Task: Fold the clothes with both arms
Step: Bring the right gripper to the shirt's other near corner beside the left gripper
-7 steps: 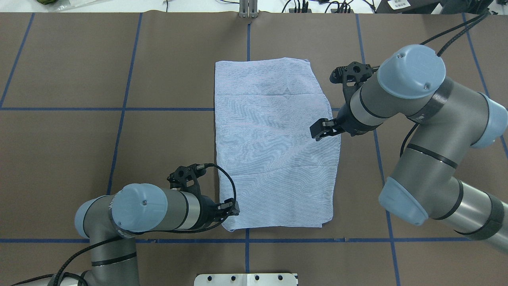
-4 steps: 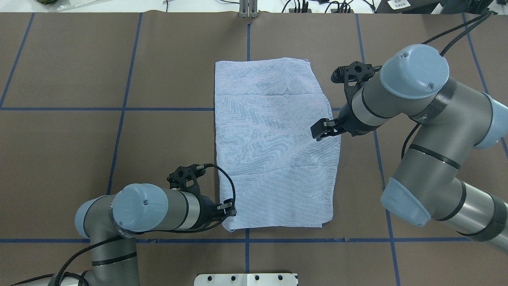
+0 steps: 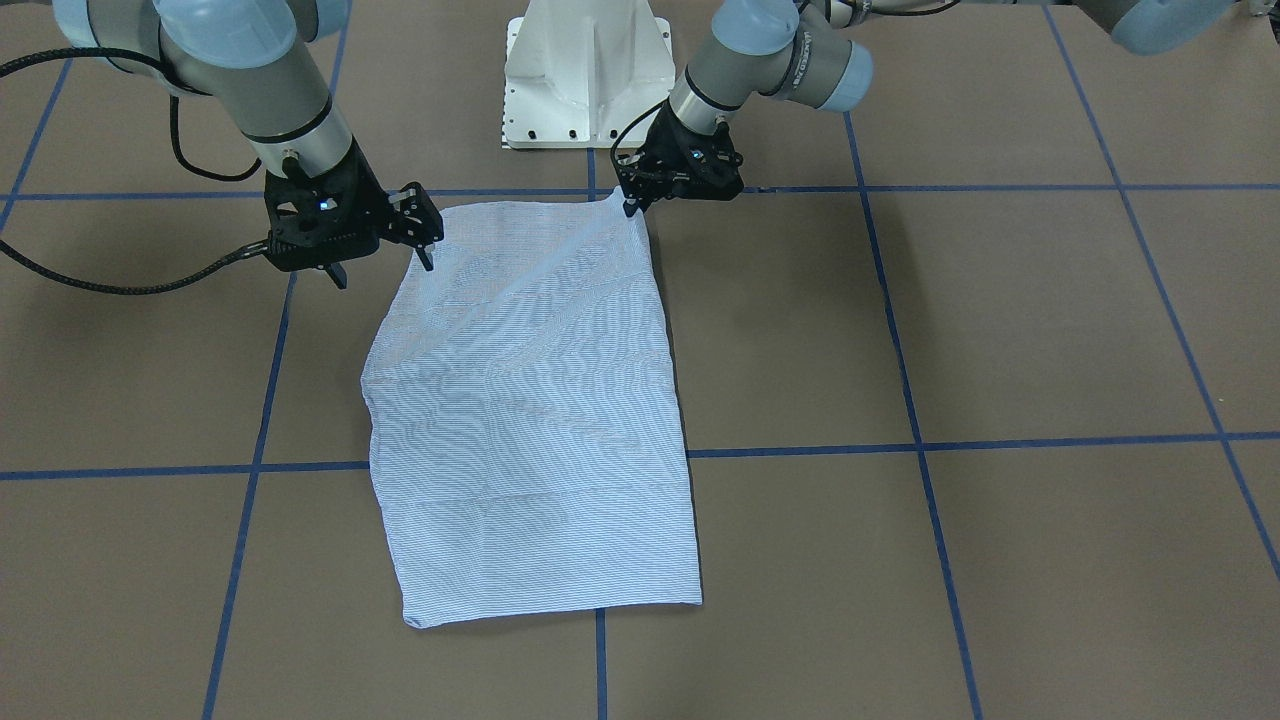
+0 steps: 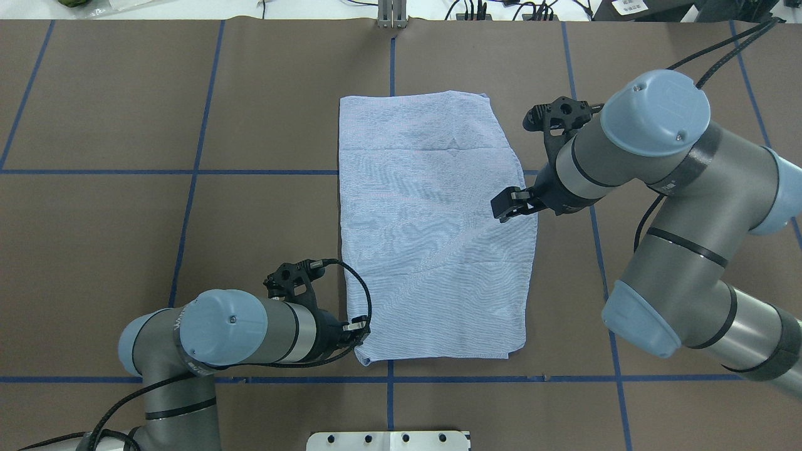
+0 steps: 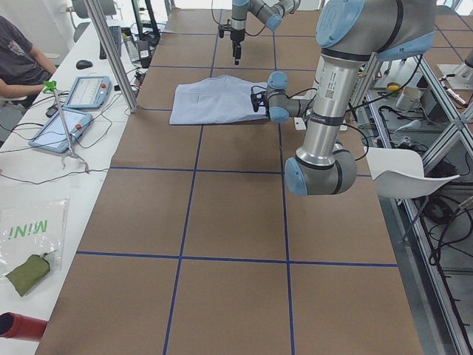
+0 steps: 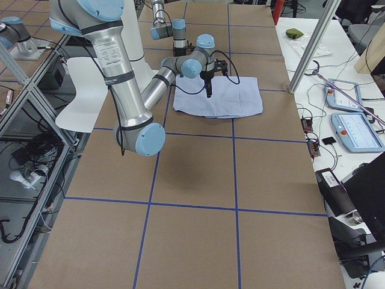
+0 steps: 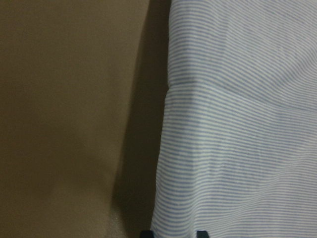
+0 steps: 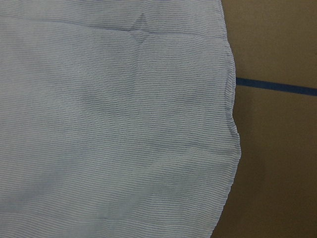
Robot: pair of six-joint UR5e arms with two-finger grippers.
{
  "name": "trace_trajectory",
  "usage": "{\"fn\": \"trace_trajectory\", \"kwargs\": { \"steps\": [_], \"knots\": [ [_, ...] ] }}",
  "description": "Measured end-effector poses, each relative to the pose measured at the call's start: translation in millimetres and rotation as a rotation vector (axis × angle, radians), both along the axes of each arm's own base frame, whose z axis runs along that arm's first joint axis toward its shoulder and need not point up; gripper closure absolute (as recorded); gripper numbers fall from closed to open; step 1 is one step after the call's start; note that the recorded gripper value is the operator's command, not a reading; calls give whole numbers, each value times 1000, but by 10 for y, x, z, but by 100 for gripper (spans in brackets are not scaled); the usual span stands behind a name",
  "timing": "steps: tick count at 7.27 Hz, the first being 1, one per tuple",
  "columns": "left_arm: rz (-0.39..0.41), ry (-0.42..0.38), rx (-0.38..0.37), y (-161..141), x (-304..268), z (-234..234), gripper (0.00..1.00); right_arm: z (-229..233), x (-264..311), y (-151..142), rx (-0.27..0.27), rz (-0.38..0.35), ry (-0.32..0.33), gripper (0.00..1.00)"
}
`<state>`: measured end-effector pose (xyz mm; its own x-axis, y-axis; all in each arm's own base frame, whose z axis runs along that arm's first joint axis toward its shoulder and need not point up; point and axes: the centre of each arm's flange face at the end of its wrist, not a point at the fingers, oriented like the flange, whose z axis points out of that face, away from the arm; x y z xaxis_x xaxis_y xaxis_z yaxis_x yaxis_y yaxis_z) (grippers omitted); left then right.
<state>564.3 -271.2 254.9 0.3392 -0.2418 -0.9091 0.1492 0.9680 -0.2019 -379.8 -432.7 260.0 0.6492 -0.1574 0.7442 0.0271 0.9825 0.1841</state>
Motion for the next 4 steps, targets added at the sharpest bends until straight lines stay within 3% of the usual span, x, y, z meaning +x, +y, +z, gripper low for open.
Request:
{"fn": "trace_trajectory", "kwargs": {
  "steps": [2,4],
  "knots": [
    [-2,12,4,-8,-174,-174,100,-25,-10,17,-21,11,-9,0],
    [-5,-1,2,-65,-497,-404,100,-130,-133,165,-83,45,-52,0]
  ]
}}
